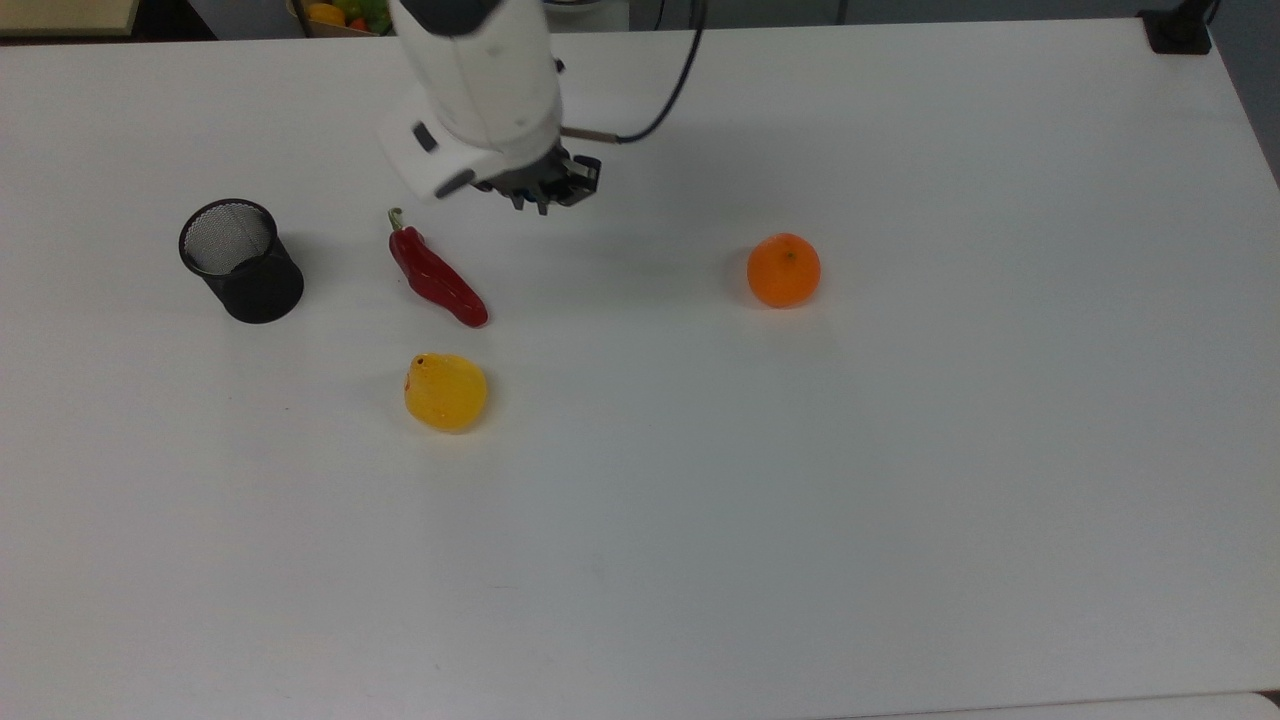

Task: Take marker pen
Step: 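Carry the marker past the chili pepper and lower it to the table, then open the gripper to release the marker on the table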

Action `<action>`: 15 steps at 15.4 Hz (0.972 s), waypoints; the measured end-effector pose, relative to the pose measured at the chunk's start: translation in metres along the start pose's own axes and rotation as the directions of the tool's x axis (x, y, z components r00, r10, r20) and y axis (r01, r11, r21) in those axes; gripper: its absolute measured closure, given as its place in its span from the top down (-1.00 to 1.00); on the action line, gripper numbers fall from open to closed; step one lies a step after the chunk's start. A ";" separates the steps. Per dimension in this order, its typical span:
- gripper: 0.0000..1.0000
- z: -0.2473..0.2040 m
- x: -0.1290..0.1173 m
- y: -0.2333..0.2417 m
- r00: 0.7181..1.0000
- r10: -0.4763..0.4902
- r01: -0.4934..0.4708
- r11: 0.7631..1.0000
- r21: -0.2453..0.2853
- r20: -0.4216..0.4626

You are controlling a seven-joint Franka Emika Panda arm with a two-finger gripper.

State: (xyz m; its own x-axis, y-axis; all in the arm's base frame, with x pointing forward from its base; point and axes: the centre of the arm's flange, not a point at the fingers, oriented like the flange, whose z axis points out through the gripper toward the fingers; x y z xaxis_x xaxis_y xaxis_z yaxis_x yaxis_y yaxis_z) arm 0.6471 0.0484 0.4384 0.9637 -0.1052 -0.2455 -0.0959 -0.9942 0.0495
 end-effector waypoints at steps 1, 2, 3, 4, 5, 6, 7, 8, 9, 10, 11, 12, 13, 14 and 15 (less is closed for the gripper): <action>-0.59 0.012 0.003 -0.010 1.000 -0.015 0.016 1.000 -0.024 0.016; -0.59 0.025 0.006 -0.019 0.999 -0.029 0.031 0.999 -0.045 0.035; -0.59 0.036 0.008 -0.026 0.998 -0.040 0.043 0.997 -0.060 0.052; -0.59 0.048 0.009 -0.033 0.996 -0.051 0.056 0.996 -0.076 0.070; -0.59 0.058 0.009 -0.040 0.994 -0.061 0.069 0.993 -0.092 0.087; -0.59 0.067 0.009 -0.046 0.992 -0.070 0.080 0.991 -0.104 0.102; -0.59 0.076 0.008 -0.051 0.990 -0.078 0.091 0.989 -0.113 0.116; -0.59 0.083 0.008 -0.056 0.988 -0.084 0.099 0.988 -0.119 0.128; -0.59 0.088 0.008 -0.059 0.987 -0.088 0.105 0.987 -0.125 0.136; -0.59 0.093 0.009 -0.061 0.985 -0.090 0.109 0.986 -0.130 0.144; -0.59 0.098 0.009 -0.061 0.984 -0.091 0.111 0.985 -0.134 0.150; -0.59 0.100 0.010 -0.062 0.984 -0.091 0.112 0.984 -0.135 0.153; -0.59 0.102 0.011 -0.062 0.984 -0.091 0.112 0.984 -0.136 0.153; -0.59 0.103 0.012 -0.062 0.984 -0.091 0.112 0.984 -0.136 0.151; -0.59 0.104 0.013 -0.062 0.985 -0.092 0.112 0.984 -0.135 0.146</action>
State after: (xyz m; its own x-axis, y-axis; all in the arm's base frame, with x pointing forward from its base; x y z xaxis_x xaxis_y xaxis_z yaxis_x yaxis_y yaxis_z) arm 0.6397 0.1064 0.3313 0.9215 -0.0157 -0.3880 0.0473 -0.9872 0.1524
